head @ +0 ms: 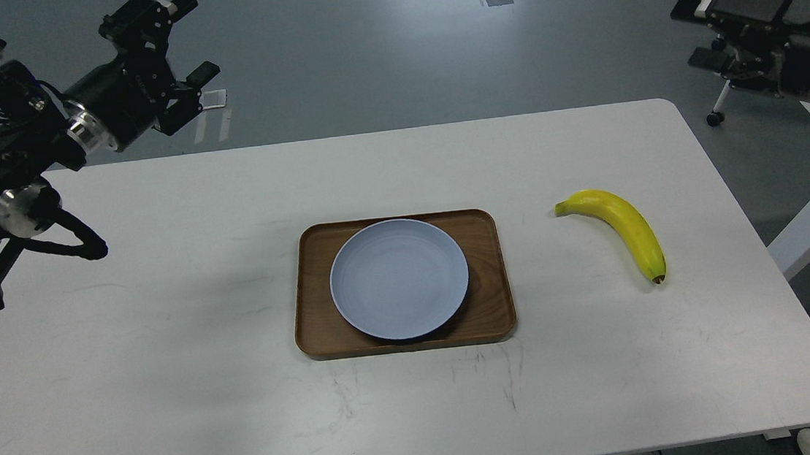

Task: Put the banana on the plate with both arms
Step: 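Move the right gripper down toward the yellow banana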

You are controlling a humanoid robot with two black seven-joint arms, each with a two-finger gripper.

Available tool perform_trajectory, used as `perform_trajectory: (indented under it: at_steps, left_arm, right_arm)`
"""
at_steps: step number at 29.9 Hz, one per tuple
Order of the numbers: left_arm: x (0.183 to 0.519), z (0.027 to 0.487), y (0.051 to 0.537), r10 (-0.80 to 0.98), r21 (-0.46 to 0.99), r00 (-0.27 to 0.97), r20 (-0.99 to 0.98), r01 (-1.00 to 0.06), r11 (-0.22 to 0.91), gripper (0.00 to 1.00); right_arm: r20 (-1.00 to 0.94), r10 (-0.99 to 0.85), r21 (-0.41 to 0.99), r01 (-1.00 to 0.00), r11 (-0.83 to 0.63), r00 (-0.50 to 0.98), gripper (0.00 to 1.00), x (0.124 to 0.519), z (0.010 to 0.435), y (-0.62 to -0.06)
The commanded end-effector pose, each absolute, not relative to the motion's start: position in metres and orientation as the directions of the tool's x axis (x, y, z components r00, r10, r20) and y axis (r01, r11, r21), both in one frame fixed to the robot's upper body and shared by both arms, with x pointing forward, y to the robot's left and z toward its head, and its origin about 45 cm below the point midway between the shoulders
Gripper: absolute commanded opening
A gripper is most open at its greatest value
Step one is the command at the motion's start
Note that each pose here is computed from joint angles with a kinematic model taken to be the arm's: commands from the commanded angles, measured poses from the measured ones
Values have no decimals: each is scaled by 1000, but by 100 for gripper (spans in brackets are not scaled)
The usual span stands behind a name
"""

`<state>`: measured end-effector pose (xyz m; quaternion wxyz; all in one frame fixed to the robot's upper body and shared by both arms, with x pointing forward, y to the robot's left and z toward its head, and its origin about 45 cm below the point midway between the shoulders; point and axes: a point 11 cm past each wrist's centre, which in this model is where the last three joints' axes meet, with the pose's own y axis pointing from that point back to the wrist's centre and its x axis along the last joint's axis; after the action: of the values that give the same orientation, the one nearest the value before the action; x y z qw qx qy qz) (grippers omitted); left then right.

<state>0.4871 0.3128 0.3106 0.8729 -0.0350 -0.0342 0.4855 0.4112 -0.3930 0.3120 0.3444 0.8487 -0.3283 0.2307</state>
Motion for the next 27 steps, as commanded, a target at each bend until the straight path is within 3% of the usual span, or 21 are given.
perform_trajectory:
  at_steps: [1,13,27]
  left_arm:
    - [486,313,320,859,-105,511,19,-854,510,98]
    - [486,312,322,861,-104,508,20,-855,507,98]
    - [484,307,326,864,-93,503,16,-860,502,98]
  right_arm:
    - [642,-168,601,-627,-495,748,100,415,287,-382]
    - [527,247,842,-462,-279,813,100,445,246,-358]
    - [475,392,879,-446,-169,788,100,461,218,-338]
